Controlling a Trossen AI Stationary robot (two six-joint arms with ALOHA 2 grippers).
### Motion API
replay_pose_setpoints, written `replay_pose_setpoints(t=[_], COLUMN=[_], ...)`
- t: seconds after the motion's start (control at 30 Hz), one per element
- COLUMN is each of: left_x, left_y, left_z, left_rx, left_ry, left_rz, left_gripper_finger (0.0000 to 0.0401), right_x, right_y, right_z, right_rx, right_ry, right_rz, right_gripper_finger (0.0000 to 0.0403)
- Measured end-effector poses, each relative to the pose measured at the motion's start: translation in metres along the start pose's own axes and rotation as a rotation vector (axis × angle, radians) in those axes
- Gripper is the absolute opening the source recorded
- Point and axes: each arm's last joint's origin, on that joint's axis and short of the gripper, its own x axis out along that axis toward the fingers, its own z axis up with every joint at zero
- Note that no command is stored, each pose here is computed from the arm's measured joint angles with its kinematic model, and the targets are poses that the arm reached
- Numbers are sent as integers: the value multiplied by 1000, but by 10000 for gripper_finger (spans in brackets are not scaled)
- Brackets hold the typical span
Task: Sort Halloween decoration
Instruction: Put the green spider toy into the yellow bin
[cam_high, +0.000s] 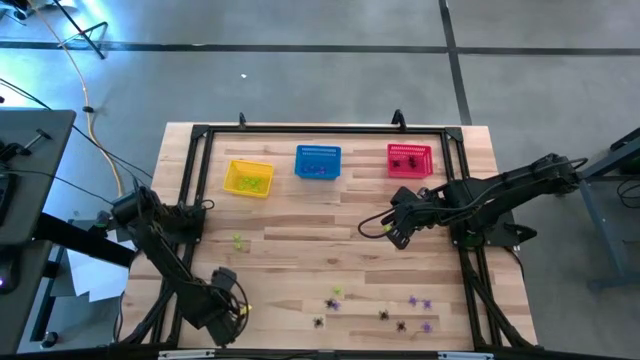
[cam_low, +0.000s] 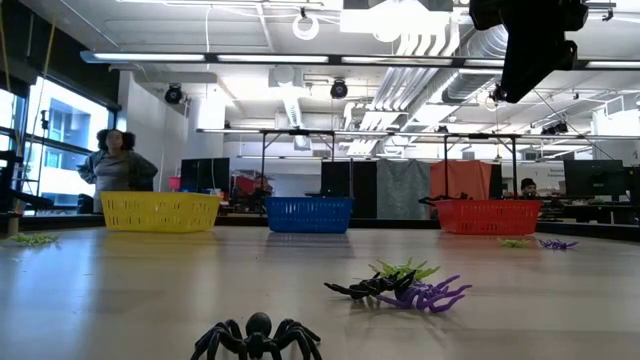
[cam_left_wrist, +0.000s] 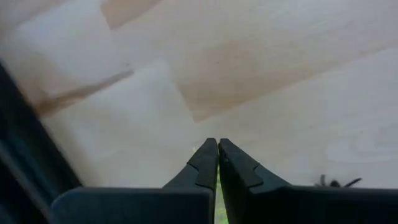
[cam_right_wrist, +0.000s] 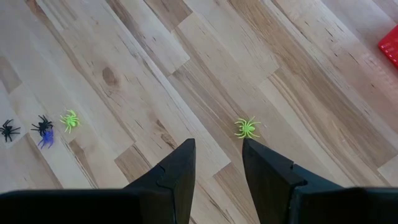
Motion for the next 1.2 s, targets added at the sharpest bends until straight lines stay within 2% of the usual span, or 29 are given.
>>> replay_pose_setpoints(t=[0.23,0.43,0.6,0.87,1.2], left_x=[-20,-36,-37,-35,-51], left_y=[-3,-6,-12,-17,15], left_z=[20,52,95,181,269], left_rx=[57,124,213,353,394], left_ry=[-84,-164,-233,-282,-340], left_rz=[86,201,268,358,396], left_gripper_finger=[1,1,0,0,0], right_x=[0,0,0,0,0], right_y=[0,0,0,0,0], right_z=[0,0,0,0,0], right_rx=[0,0,0,0,0], right_ry=[0,0,0,0,0], right_rz=[0,0,0,0,1], right_gripper_finger=[130,130,130,130,130])
